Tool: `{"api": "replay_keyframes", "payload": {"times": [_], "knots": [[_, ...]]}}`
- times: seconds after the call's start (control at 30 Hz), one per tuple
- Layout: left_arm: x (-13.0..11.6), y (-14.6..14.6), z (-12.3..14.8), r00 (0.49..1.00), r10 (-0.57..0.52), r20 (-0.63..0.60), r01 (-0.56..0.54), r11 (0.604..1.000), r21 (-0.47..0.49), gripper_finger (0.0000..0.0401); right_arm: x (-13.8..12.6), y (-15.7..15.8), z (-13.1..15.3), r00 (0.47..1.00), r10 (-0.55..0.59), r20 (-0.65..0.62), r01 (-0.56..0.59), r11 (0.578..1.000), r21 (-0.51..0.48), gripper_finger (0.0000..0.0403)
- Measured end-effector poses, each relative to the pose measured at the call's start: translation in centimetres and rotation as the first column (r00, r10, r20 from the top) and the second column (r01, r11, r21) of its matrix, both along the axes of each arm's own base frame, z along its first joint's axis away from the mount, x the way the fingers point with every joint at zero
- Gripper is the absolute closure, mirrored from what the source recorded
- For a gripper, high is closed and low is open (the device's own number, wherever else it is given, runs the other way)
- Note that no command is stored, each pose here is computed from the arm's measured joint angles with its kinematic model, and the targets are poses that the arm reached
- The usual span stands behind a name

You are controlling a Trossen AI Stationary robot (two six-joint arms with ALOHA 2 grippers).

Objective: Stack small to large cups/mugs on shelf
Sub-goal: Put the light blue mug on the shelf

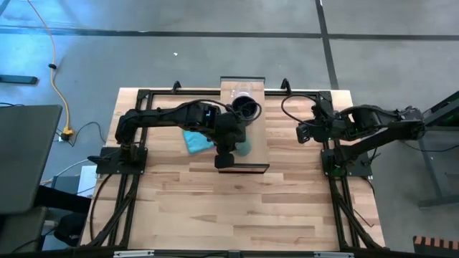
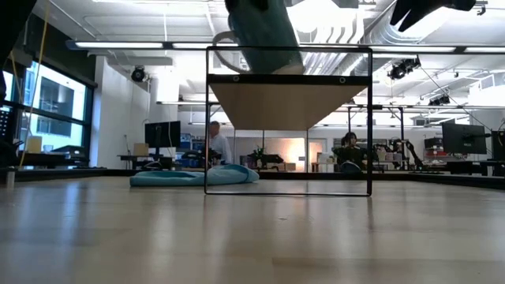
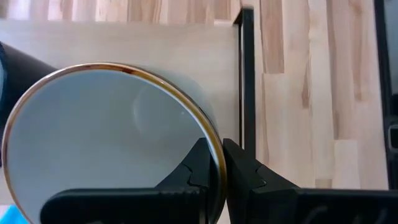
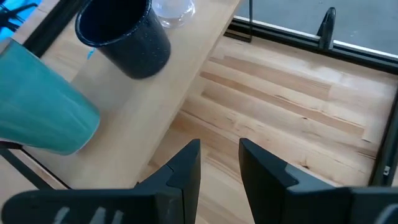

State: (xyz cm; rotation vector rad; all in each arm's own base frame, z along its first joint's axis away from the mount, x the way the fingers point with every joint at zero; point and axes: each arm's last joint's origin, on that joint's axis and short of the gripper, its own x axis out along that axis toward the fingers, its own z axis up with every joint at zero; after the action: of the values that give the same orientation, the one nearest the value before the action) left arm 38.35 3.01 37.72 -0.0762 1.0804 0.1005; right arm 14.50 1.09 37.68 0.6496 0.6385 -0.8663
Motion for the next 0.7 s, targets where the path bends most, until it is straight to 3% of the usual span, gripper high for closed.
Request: {"api": "replay_keyframes", "payload": {"times": [0.7], "knots": [[0.76,0.01,-0.84,1.0,-0.029,-0.011,0.028,1.0,-0.011,0.0393,0.03,0.01,0.02,1.0,0.0,0.004,0.0,1.0,0.001,0.0302]]}}
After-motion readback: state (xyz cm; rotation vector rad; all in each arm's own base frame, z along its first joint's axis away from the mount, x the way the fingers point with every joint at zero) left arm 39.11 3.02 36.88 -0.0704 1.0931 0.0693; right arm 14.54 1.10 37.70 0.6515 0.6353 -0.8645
